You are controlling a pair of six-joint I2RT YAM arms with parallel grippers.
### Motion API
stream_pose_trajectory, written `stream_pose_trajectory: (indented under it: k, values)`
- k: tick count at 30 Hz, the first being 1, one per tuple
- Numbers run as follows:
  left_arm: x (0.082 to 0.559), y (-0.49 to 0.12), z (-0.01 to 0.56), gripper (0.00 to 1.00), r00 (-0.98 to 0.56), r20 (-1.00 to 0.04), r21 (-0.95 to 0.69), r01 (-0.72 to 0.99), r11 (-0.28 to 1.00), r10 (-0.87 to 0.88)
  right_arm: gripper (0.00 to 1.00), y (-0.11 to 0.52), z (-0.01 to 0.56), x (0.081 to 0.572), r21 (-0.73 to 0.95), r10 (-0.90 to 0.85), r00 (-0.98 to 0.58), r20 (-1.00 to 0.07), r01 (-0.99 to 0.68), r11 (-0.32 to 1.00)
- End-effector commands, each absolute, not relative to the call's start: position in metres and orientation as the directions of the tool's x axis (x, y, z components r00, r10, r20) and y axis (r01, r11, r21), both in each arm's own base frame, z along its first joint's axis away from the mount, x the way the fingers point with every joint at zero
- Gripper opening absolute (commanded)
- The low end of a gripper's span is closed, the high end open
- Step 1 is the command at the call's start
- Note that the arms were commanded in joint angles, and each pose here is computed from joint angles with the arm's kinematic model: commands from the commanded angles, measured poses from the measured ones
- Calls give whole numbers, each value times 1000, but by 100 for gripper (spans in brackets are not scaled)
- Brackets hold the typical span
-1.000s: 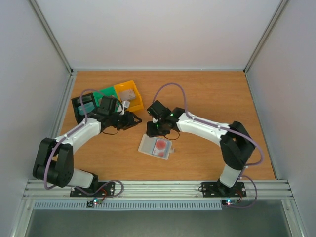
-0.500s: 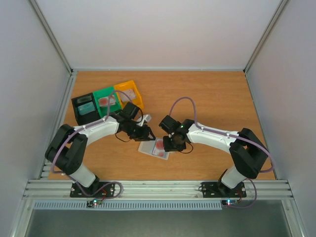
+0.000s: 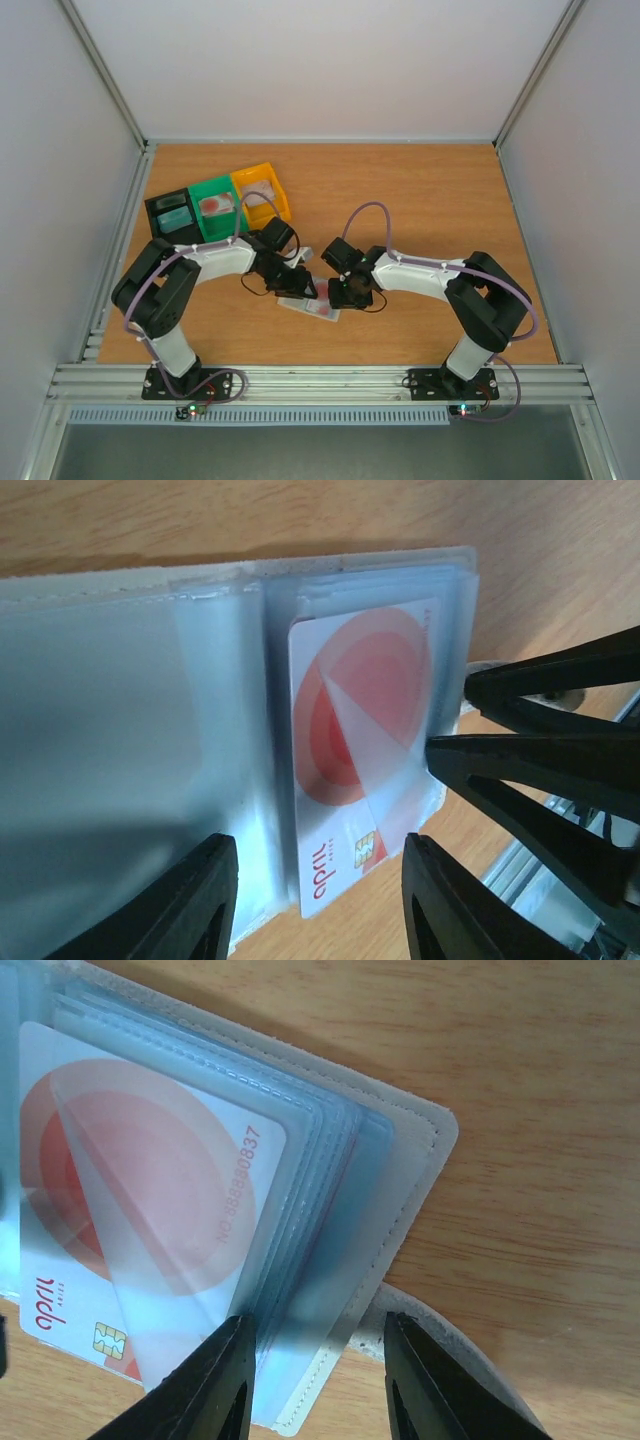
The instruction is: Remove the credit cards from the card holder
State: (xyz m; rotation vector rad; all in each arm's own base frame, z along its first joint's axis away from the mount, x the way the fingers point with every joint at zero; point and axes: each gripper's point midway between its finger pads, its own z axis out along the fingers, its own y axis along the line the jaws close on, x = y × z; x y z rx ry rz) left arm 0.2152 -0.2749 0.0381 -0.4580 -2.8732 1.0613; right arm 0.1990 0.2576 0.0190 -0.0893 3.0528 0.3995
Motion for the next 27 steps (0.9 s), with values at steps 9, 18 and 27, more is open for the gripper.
stream_pose_trajectory:
  k: [9,18,27]
  values:
    - [215,-289,35,35,-948,-63,-696,265,668,311,35,254,3,200,273,-11,-998,-54,-25,962]
    - [212,-310,60,22,-931,-135,-784,309,538,339,34,257,1,203,294,1,-998,-57,-15,956]
    - [212,-311,58,0,-932,-119,-773,303,557,343,34,253,1,203,301,16,-998,-58,-2,954]
